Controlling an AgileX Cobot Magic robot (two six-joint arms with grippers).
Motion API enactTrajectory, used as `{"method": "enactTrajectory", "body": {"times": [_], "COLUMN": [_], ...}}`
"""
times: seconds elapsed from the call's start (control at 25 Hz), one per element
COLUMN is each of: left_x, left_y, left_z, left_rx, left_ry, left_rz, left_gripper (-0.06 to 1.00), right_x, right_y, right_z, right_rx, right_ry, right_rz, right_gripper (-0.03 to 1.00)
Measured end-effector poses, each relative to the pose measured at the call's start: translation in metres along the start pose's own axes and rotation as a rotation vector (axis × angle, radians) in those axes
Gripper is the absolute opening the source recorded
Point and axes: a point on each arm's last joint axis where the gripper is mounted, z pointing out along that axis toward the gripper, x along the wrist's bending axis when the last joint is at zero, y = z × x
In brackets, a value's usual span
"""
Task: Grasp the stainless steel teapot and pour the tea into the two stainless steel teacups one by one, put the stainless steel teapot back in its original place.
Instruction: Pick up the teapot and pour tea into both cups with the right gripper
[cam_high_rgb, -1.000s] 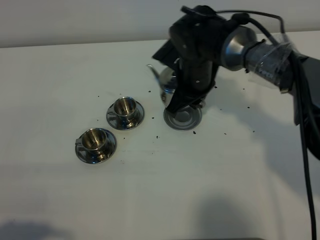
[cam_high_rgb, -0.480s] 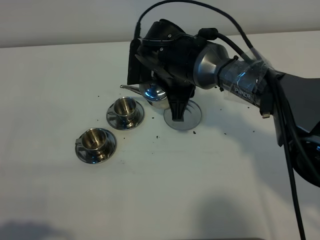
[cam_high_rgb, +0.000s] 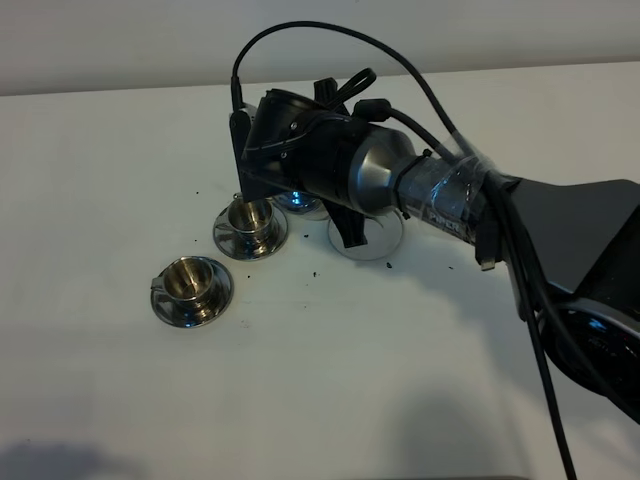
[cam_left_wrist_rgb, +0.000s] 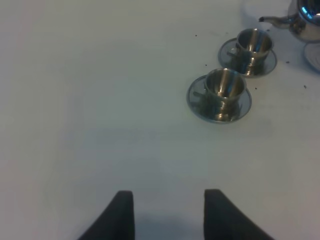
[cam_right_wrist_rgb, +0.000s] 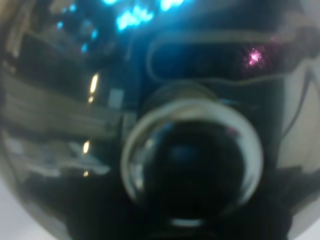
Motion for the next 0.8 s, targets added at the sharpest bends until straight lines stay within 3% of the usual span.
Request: {"method": "enactTrajectory", "body": {"times": [0.8], "left_x": [0.000], "left_y": [0.000], "left_z": [0.000], "left_rx": [0.000], "left_ry": [0.000], "left_rz": [0.000], "left_gripper": [0.37], "right_x": [0.004], "right_y": [0.009], "right_z": [0.015], "right_rx": [0.119], "right_ry": [-0.139], "right_rz": [-0.168], "right_gripper": [0.18]}}
